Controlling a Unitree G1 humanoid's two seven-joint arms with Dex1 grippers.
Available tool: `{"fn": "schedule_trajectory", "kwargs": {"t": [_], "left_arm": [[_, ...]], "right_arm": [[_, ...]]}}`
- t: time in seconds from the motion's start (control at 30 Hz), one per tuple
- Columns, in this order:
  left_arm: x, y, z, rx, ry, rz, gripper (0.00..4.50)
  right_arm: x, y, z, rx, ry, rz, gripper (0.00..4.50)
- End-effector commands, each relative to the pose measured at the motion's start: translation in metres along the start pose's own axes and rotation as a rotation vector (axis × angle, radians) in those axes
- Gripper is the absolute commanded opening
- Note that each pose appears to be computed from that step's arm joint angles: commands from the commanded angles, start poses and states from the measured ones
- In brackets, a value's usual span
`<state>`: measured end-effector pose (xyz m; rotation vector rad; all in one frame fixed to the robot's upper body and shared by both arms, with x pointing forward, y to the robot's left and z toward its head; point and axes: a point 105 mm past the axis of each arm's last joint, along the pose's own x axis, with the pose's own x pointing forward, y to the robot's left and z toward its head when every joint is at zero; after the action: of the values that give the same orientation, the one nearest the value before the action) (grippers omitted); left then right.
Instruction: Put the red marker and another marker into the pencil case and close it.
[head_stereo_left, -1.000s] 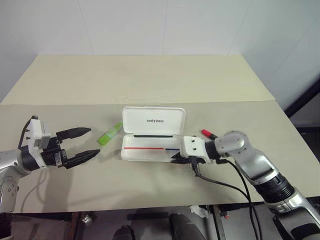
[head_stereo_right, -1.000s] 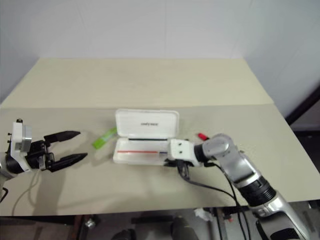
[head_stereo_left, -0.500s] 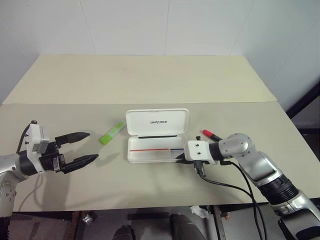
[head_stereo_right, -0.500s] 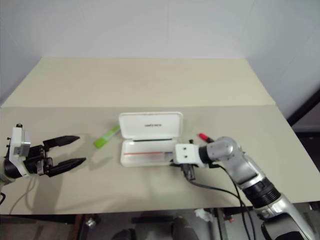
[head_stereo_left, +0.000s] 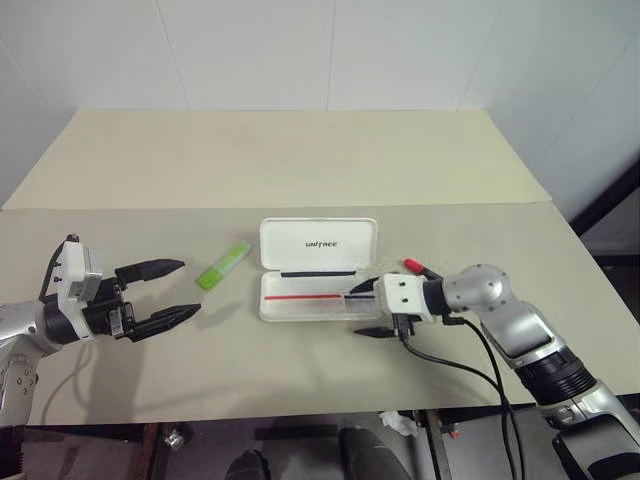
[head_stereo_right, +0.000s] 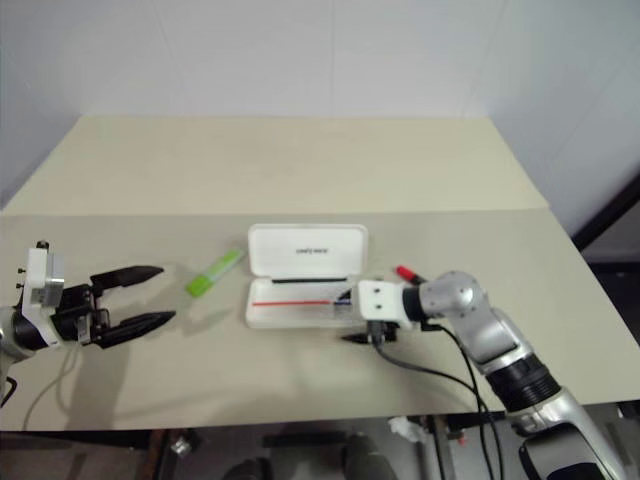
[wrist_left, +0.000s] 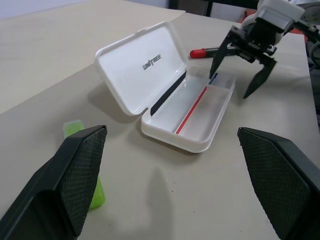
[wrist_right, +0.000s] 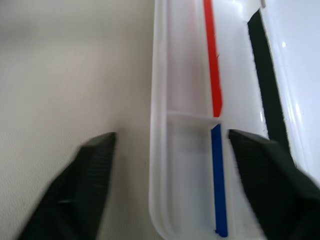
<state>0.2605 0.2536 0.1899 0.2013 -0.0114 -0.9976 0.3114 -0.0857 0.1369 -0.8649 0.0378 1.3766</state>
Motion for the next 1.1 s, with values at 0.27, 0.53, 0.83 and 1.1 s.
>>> {"fn": "schedule_trajectory", "kwargs": {"t": [0.27, 0.53, 0.83, 1.1], "left_arm": [[0.010, -0.003, 0.008, 0.050, -0.038, -0.018, 4.50], [0.019, -0.012, 0.014, 0.049, -0.089, -0.070, 4.50], [0.040, -0.028, 0.015, 0.017, -0.134, -0.194, 4.50], [0.041, -0.030, 0.009, 0.012, -0.109, -0.205, 4.50]], "right_arm": [[-0.028, -0.019, 0.032, 0.015, -0.177, -0.079, 4.46], [-0.069, -0.056, -0.011, 0.119, 0.041, -0.258, 4.46], [-0.084, -0.064, -0.056, 0.321, 0.170, -0.417, 4.46], [-0.085, -0.044, -0.088, 0.478, 0.261, -0.461, 4.46]]}}
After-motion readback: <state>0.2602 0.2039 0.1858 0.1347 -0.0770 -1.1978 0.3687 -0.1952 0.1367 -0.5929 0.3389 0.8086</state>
